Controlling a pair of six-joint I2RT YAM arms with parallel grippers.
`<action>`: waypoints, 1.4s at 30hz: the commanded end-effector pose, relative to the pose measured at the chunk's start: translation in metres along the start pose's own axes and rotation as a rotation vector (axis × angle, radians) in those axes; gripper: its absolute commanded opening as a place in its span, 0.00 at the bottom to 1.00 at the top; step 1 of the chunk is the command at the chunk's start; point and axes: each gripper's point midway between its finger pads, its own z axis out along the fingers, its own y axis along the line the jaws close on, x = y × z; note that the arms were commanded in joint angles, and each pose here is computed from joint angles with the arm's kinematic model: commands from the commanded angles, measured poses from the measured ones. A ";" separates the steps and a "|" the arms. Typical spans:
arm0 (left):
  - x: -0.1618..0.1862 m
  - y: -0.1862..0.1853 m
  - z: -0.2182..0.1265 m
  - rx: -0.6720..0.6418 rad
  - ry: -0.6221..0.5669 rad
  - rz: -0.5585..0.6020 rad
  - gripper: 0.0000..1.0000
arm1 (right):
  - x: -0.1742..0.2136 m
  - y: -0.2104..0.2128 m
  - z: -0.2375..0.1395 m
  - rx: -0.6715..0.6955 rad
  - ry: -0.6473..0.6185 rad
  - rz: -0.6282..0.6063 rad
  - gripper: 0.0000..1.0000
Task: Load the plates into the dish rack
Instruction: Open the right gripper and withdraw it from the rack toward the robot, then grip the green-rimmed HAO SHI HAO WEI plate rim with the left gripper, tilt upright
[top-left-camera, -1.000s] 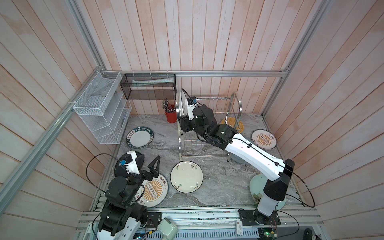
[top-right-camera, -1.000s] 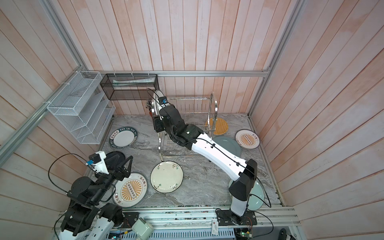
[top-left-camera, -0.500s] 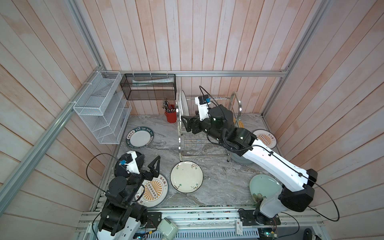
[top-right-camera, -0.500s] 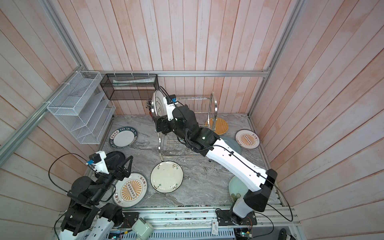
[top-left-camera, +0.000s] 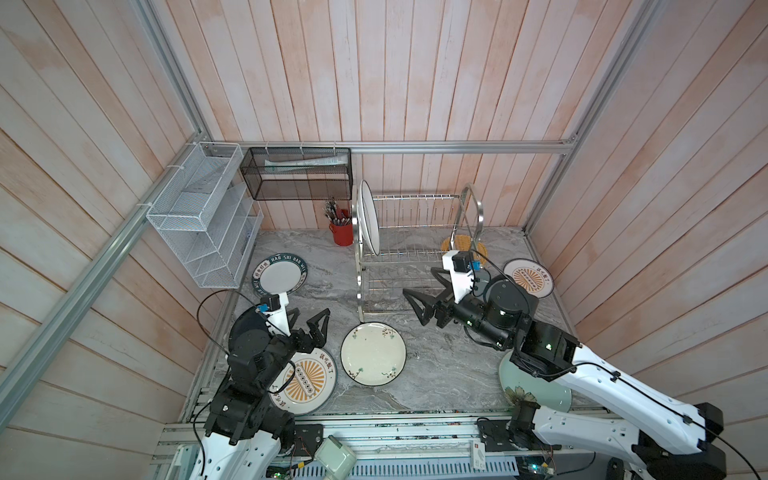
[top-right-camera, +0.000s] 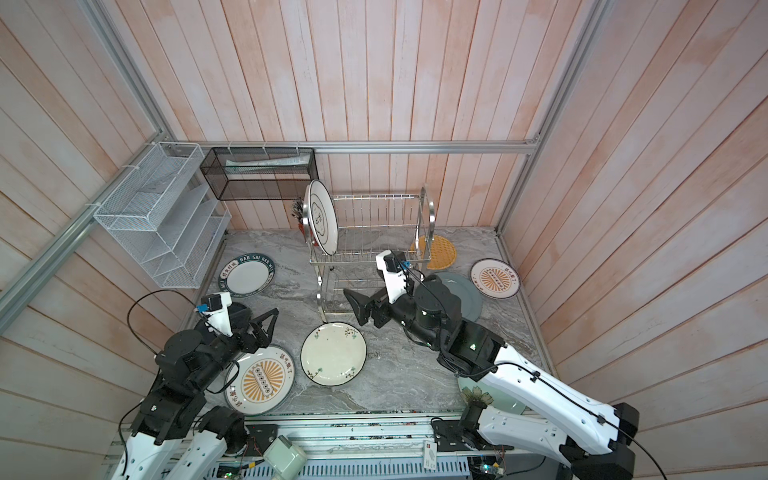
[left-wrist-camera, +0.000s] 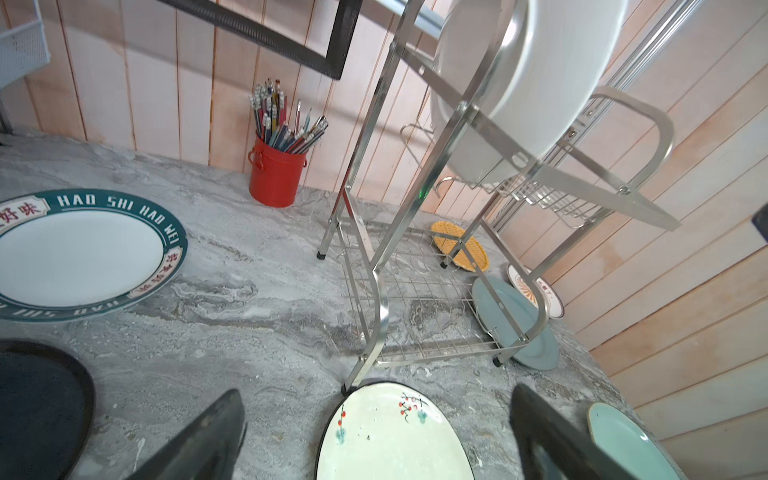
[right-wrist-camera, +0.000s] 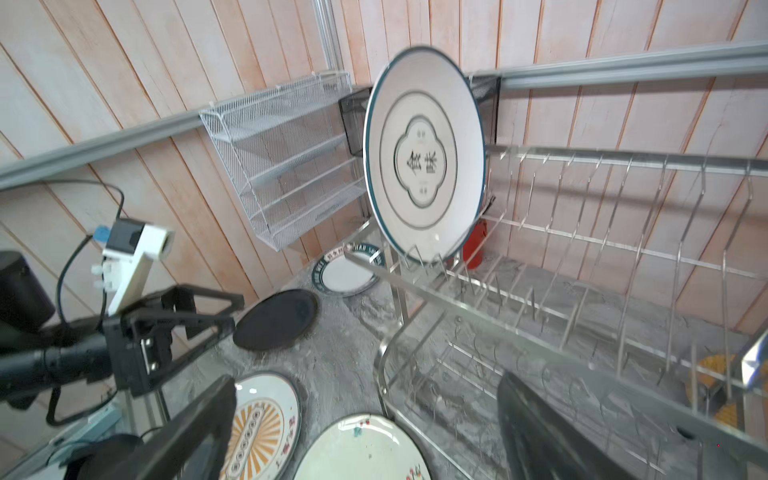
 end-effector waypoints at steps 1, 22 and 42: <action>-0.003 -0.006 0.001 0.015 0.027 -0.015 1.00 | 0.016 0.005 -0.007 -0.057 -0.055 -0.029 0.98; 0.039 0.116 0.075 -0.297 0.203 -0.626 1.00 | 0.142 0.003 0.001 -0.090 -0.116 -0.273 0.98; 0.049 0.234 0.141 -0.653 -0.076 -1.149 0.72 | 0.165 -0.009 -0.016 -0.074 -0.189 -0.388 0.98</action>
